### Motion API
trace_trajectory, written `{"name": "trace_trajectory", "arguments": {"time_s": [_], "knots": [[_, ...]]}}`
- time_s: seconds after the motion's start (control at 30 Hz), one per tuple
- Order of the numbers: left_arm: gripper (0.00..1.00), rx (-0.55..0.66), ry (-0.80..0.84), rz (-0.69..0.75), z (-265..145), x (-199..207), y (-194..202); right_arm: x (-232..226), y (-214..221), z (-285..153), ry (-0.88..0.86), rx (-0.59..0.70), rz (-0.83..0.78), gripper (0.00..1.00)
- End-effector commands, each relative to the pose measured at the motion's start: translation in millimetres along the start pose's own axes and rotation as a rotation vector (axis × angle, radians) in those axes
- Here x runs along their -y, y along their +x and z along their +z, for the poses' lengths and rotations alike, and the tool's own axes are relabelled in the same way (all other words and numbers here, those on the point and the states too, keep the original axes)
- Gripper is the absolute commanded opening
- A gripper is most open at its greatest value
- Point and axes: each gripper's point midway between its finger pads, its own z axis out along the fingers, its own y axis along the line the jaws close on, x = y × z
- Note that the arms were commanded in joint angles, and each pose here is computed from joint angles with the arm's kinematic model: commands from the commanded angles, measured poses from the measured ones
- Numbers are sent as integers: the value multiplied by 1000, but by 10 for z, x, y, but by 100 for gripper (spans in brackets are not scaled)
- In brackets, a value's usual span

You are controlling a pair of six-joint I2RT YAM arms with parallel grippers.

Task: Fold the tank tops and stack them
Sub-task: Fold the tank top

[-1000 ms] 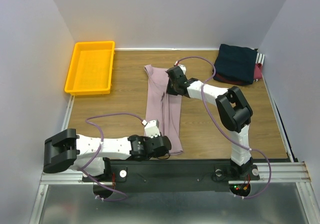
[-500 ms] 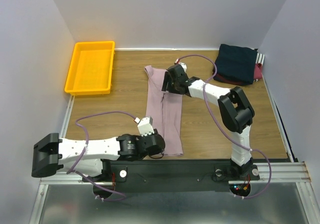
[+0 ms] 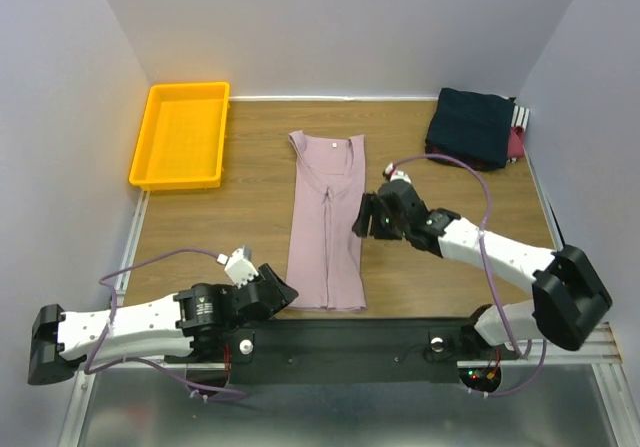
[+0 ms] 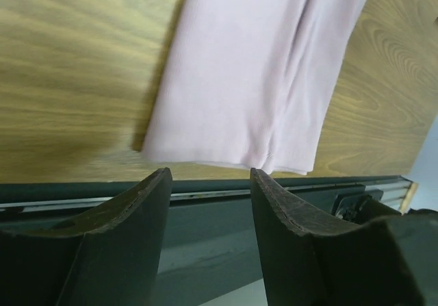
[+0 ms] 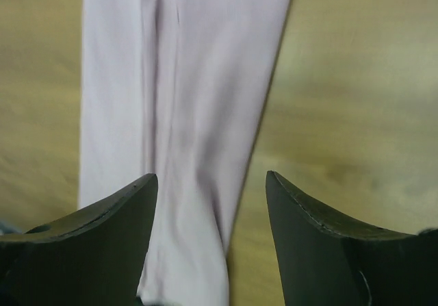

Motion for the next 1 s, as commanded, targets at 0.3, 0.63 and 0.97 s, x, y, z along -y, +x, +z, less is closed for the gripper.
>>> {"name": "trace_trajectory", "arguments": {"time_s": [0.3, 0.63, 0.97], "knots": [[60, -14, -106, -45, 153, -275, 99, 68, 1579, -576, -73, -283, 43, 68], [59, 40, -143, -24, 215, -298, -21, 111, 1934, -650, -57, -358, 65, 68], [49, 53, -185, 47, 300, -303, -97, 75, 1946, -520, -24, -348, 65, 54]]}}
